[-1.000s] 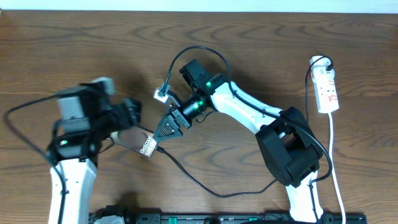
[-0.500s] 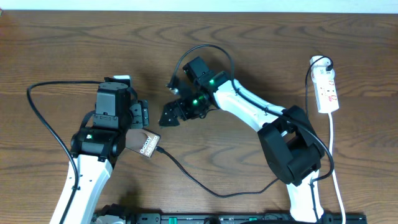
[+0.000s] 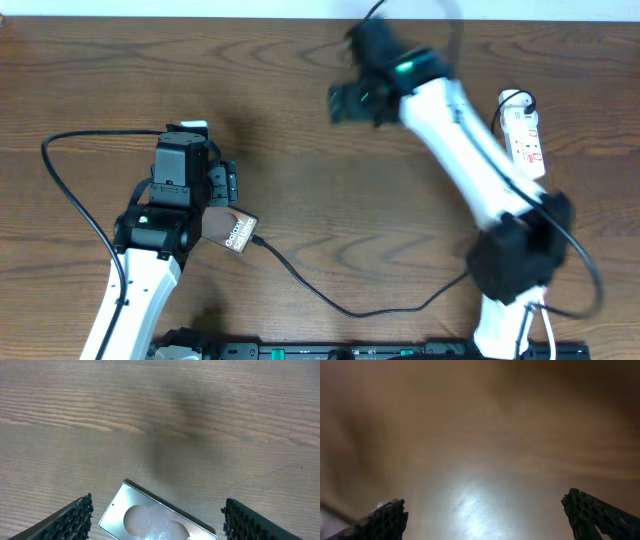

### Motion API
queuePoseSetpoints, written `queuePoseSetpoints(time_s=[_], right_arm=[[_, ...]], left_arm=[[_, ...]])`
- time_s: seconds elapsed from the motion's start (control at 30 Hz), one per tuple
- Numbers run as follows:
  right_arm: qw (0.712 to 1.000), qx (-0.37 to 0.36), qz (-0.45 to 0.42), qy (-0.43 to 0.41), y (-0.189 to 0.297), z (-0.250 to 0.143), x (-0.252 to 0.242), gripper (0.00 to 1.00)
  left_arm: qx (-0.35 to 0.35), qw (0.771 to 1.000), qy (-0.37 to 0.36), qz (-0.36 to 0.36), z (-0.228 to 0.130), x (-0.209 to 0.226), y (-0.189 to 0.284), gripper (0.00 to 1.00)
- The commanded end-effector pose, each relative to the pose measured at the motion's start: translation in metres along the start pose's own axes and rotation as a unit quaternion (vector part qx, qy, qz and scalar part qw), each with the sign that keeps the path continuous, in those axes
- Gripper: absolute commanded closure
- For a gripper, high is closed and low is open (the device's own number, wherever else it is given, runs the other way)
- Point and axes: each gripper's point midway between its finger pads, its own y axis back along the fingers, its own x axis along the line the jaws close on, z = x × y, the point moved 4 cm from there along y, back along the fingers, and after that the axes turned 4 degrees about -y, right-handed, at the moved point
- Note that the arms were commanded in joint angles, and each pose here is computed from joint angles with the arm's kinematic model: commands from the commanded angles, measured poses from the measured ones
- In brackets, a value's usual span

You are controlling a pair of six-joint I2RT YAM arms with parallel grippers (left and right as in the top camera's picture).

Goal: Plug charger to phone and switch on socket
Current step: 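Move the right gripper over the white power strip's switch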

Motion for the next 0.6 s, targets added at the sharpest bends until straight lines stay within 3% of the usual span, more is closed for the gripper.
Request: queuePoseSetpoints(time_s=[0.0, 0.1, 0.23, 0.57], right_arm=[[0.984, -0.144, -0.08, -0.066, 0.083, 0.048, -0.053, 0.01], [0.975, -0.173, -0.094, -0.107, 0.115, 0.06, -0.097, 0.01], [0.978, -0.151, -0.071, -0.124, 0.126, 0.065, -0.153, 0.01], [0.985, -0.087, 0.112, -0.094, 0.118, 0.051, -0.277, 0.01]], left_arm=[[-0.012, 1.0, 0.007, 0.01, 0.01, 0.003, 0.004, 0.18], [-0.006, 1.0, 0.006, 0.011, 0.007, 0.004, 0.004, 0.18], [0.005, 1.0, 0.004, 0.011, 0.002, 0.004, 0.004, 0.18], [0.007, 1.0, 0.004, 0.011, 0.002, 0.004, 0.004, 0.18]])
